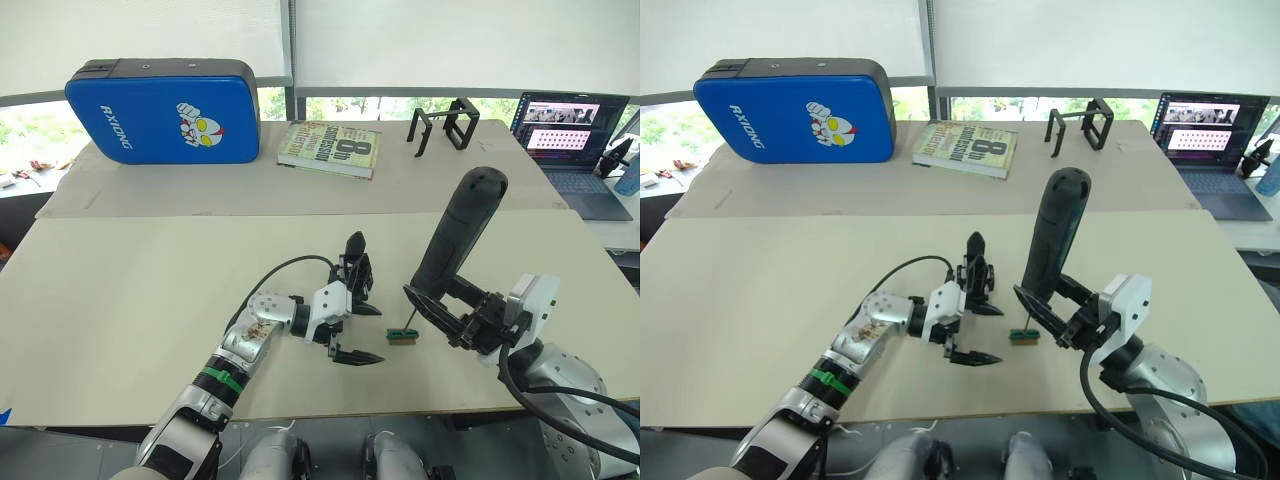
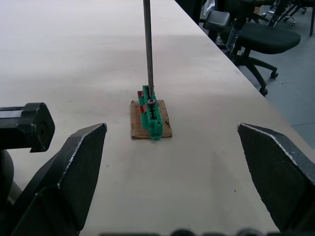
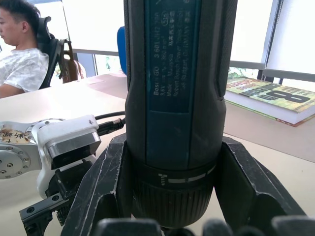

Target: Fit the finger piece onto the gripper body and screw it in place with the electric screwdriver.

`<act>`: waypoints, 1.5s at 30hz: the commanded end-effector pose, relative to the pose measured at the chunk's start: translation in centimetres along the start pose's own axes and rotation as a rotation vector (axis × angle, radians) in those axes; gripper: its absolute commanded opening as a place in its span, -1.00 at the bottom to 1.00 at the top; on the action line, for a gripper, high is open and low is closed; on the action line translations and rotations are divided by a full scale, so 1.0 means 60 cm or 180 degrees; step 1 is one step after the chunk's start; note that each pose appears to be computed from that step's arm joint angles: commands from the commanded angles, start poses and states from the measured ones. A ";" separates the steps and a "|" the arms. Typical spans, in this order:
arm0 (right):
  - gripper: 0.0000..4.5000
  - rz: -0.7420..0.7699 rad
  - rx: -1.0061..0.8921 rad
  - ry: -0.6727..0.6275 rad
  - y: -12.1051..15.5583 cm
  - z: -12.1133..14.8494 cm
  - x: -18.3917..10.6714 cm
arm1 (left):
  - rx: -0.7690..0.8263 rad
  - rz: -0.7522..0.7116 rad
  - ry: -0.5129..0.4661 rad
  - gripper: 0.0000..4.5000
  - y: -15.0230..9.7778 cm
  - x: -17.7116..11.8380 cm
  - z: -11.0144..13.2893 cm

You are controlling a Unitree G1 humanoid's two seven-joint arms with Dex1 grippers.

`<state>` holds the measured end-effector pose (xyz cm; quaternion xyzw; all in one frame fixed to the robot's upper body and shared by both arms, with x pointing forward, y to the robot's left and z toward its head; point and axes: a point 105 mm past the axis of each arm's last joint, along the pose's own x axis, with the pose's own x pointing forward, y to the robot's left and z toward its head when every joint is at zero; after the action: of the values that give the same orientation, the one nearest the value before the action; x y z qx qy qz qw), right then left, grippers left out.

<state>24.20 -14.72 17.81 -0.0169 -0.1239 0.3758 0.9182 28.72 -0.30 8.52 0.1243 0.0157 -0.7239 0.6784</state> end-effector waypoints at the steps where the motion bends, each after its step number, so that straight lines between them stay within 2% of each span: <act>1: -0.16 0.0044 -0.0140 -0.0159 0.002 0.025 0.004 | 0.0149 -0.0014 -0.0058 1.00 0.003 0.004 0.017; 45: -0.16 0.0040 -0.0145 -0.0070 0.001 0.010 0.000 | 0.0169 -0.0007 -0.0070 1.00 0.007 0.002 0.022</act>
<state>24.35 -14.79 17.24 -0.0233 -0.1132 0.3767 0.9191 28.78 -0.35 8.66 0.1251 0.0153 -0.7246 0.6776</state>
